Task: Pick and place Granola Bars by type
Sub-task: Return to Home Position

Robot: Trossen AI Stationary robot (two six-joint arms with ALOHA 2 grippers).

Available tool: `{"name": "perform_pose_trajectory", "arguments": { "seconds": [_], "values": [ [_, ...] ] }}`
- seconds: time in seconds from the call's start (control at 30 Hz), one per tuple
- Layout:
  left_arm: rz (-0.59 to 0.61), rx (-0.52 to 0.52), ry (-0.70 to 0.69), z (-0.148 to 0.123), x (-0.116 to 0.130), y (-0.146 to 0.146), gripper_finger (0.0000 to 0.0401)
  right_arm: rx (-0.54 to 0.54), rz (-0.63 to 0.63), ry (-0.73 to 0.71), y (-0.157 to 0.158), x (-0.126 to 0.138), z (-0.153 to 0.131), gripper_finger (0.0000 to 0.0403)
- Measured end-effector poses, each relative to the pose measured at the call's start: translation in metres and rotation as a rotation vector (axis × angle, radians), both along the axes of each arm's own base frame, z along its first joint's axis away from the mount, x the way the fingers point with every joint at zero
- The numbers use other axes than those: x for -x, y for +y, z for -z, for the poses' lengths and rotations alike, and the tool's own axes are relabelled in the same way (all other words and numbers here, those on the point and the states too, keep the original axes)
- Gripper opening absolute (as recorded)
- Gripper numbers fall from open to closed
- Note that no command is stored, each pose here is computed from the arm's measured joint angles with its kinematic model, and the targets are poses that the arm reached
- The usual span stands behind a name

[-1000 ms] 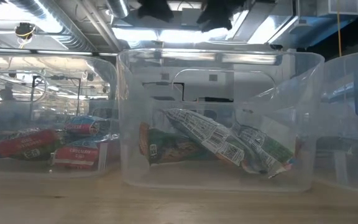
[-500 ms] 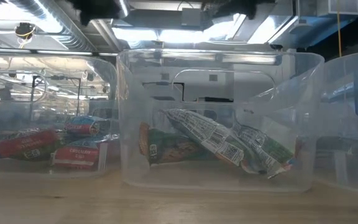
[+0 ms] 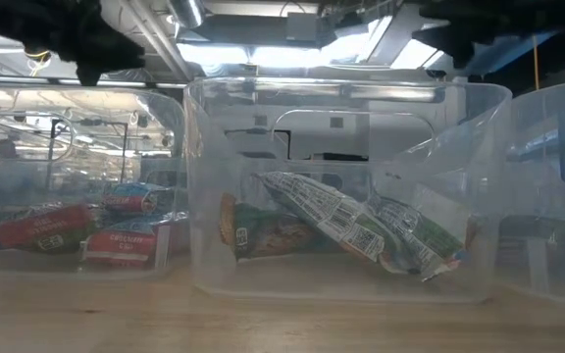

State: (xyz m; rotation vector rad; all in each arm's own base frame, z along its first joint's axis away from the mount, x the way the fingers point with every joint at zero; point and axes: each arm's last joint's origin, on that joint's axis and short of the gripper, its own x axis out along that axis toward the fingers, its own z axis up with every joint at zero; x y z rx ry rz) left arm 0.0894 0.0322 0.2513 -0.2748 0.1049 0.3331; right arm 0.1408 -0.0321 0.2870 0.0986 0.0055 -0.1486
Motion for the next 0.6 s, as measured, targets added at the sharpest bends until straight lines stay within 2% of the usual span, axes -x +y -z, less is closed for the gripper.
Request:
{"name": "perform_pose_trajectory", "arguments": {
  "seconds": [0.07,0.23,0.6],
  "values": [
    [-0.027,-0.020,0.014,0.006,0.001,0.000,0.0115,-0.010,0.000,-0.008,0.002,0.008,0.009,0.0234],
    [-0.019,0.025,0.042,0.015,0.004,-0.001,0.0114,-0.040,0.000,-0.037,0.006,0.024,0.032,0.0234],
    [-0.019,-0.067,-0.124,0.006,0.011,-0.004,0.0115,-0.009,-0.005,-0.204,0.012,0.050,0.051,0.0234]
  ]
}}
